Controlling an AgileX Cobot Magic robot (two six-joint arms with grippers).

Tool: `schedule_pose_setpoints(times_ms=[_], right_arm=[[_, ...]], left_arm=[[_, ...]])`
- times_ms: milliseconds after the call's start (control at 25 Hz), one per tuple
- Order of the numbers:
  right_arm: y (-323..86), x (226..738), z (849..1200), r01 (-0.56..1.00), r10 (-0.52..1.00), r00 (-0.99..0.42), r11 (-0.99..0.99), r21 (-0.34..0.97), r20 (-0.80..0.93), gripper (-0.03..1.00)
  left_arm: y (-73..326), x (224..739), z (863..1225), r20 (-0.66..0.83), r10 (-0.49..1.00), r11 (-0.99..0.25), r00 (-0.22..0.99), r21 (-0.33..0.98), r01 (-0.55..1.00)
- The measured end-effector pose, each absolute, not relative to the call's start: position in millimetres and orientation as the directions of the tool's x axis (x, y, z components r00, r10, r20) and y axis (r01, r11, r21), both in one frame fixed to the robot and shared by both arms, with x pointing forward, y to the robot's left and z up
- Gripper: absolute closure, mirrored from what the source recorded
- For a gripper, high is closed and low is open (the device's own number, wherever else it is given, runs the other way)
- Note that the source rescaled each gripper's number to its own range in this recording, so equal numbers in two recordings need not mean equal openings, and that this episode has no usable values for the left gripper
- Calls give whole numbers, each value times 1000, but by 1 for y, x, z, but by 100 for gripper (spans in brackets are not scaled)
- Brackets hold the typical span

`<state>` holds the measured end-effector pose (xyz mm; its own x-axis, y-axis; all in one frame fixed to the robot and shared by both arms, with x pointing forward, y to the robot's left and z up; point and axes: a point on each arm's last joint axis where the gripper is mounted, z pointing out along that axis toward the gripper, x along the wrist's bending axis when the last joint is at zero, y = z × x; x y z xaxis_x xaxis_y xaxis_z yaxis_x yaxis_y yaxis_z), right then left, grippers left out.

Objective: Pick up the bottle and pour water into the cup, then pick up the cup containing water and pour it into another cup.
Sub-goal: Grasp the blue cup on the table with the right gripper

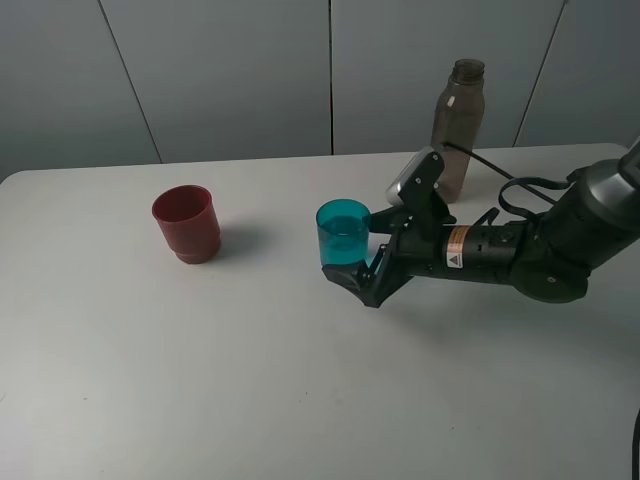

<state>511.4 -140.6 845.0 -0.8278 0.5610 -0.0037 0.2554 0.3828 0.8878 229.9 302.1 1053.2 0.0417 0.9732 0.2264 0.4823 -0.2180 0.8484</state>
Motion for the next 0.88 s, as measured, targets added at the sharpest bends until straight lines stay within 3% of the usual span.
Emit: schedule_pose_setpoints(times_ms=[880], right_arm=[[-138, 525, 838, 282, 624, -781, 333, 900, 14, -3]], left_arm=[[302, 230, 1053, 226, 973, -218, 42, 848, 482]])
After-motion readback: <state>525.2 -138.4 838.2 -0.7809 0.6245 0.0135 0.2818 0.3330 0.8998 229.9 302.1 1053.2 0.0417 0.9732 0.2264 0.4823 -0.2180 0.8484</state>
